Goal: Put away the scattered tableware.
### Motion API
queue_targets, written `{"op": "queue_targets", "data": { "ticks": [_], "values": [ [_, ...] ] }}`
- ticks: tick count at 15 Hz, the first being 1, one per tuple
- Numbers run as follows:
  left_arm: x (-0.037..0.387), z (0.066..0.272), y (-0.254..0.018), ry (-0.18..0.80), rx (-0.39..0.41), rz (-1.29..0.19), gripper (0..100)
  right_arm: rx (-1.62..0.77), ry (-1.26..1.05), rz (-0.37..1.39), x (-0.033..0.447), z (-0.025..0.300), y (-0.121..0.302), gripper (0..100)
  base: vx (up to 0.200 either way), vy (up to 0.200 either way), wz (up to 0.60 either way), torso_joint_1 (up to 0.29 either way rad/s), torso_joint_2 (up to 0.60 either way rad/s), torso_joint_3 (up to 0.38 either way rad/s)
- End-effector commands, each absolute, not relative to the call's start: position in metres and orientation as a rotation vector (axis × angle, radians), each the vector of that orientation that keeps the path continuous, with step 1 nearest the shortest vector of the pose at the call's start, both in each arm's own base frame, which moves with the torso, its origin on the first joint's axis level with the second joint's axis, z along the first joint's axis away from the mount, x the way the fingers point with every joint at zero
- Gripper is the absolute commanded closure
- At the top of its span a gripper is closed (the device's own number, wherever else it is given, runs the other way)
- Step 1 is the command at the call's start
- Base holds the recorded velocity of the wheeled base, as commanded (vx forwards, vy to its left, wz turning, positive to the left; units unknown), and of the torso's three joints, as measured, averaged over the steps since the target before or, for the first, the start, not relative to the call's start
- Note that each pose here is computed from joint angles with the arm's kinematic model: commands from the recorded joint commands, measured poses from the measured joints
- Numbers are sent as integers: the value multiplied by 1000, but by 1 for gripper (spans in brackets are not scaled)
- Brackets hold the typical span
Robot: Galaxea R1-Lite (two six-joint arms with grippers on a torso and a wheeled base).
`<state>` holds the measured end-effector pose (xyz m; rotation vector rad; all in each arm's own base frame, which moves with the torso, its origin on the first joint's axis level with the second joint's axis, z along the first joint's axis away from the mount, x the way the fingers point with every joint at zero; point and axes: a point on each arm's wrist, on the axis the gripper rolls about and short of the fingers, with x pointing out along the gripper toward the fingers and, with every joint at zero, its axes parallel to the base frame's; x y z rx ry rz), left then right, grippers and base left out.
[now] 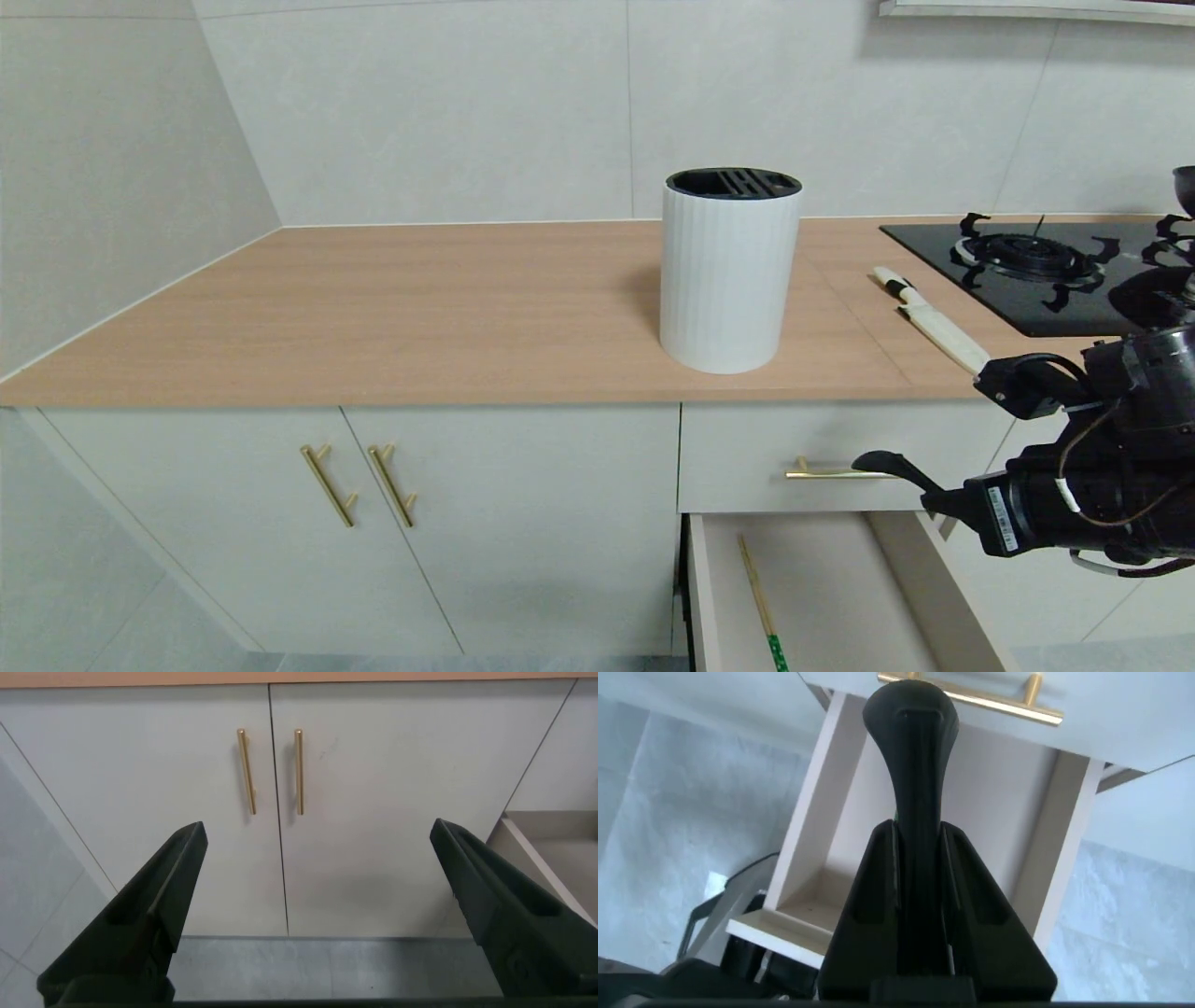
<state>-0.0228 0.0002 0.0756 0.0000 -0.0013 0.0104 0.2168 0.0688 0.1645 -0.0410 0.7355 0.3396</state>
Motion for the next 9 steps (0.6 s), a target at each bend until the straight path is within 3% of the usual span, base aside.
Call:
{"op": "queue_targets", "data": {
  "ticks": [1, 5, 9],
  "values": [
    [-23, 76, 0, -2, 0, 11, 0, -45, 766, 338, 219, 157, 70, 100, 0, 0, 0, 0, 0, 0],
    [-23, 75, 0, 0, 0, 11, 0, -47, 780, 337, 221, 153, 70, 100, 0, 0, 0, -28, 68, 51],
    [-23, 76, 0, -2, 0, 11, 0, -49, 786, 337, 222, 152, 71, 100, 0, 0, 0, -156, 406, 249]
  ]
}}
